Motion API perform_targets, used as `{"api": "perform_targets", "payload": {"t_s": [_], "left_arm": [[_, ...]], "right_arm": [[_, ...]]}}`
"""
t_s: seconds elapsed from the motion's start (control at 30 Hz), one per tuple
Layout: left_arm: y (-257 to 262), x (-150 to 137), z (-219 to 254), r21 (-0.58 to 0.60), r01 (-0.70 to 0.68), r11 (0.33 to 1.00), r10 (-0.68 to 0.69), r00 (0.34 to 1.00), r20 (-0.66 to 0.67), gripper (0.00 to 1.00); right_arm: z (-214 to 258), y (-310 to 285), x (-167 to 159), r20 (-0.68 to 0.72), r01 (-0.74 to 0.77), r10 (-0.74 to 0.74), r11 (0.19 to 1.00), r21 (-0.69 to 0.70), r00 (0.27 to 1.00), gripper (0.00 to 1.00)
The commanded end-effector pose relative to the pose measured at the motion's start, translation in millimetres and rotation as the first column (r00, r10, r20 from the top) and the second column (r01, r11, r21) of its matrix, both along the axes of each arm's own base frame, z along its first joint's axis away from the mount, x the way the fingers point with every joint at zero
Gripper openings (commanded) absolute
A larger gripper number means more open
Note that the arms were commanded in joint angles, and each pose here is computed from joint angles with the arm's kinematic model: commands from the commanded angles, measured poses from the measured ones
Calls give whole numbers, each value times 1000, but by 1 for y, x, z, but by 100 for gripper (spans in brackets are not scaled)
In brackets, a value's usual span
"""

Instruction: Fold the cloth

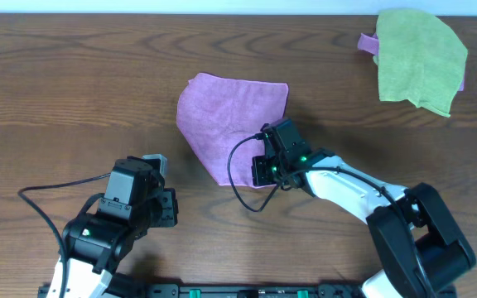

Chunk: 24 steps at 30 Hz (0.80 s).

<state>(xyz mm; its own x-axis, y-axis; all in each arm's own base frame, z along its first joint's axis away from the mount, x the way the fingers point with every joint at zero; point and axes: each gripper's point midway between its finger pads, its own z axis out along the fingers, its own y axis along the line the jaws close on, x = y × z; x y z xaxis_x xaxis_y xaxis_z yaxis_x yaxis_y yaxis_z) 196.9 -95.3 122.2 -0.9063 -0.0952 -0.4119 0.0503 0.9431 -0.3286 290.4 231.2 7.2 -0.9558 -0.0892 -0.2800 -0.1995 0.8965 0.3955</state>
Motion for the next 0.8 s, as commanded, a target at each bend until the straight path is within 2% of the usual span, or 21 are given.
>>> {"api": "perform_targets", "payload": {"t_s": [0.0,0.17,0.4,0.6,0.77], "left_arm": [[2,0,-1,-2,-17,1000,17,1000,-3,7],[1,3,1,-6,-16,1000,16,1000,10,7],[-2,12,-1,-9,-16,1000,16,1000,18,9],[-14,40,-20,-10,9,1000,-10,1000,-2,6],[-37,74,-35,-78,47,996,-45,999,22,6]], "right_arm": [[-4,-11,7,34,-6,8,998,-65,999,1],[-7,-17,3,26,-17,20,994,-104,999,1],[-16,-41,-1,23,-13,19,972,-236,1000,1],[-17,-42,-2,21,-12,18,970,-244,1000,1],[-17,-43,-2,19,-12,17,969,-246,1000,1]]}}
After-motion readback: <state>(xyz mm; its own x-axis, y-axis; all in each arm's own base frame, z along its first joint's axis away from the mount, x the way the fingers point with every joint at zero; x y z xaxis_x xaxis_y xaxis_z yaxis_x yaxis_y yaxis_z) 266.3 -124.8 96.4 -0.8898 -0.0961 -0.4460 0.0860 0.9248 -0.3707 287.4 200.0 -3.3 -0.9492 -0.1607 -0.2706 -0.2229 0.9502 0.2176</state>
